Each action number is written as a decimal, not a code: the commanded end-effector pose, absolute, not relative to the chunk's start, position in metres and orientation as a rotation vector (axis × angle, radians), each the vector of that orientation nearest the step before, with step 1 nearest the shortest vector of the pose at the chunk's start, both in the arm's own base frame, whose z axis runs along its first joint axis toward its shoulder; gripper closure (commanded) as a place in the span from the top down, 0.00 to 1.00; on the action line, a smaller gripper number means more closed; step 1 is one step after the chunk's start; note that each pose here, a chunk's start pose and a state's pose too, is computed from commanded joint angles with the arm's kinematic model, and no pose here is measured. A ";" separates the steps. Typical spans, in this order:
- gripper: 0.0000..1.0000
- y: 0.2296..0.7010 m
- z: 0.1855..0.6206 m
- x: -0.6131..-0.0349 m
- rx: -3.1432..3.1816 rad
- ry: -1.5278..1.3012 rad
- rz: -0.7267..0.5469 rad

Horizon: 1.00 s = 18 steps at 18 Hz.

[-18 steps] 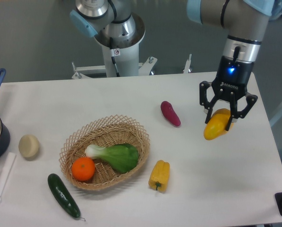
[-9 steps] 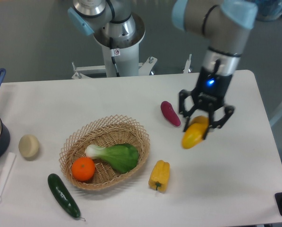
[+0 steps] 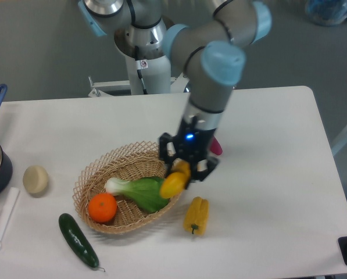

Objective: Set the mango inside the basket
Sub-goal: 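Carry the mango over the wicker basket and lower it inside, then open the gripper to release the mango and raise away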

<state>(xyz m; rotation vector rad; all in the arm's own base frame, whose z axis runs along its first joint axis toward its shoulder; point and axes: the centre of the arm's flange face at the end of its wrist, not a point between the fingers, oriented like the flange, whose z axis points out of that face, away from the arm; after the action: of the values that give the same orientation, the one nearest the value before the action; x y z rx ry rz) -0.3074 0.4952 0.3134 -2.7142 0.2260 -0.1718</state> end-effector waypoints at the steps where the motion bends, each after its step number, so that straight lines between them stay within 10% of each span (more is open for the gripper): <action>1: 0.25 0.494 0.312 -0.301 -2.723 0.235 -0.173; 8: 0.41 0.501 0.290 -0.269 -2.757 0.294 -0.231; 12: 1.00 0.506 0.287 -0.272 -2.748 0.363 -0.220; 18: 1.00 0.510 0.312 -0.285 -2.720 0.363 -0.152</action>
<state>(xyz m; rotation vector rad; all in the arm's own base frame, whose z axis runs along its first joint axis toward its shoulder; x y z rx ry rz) -0.2853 0.5103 0.3117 -2.7202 0.3633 -0.1523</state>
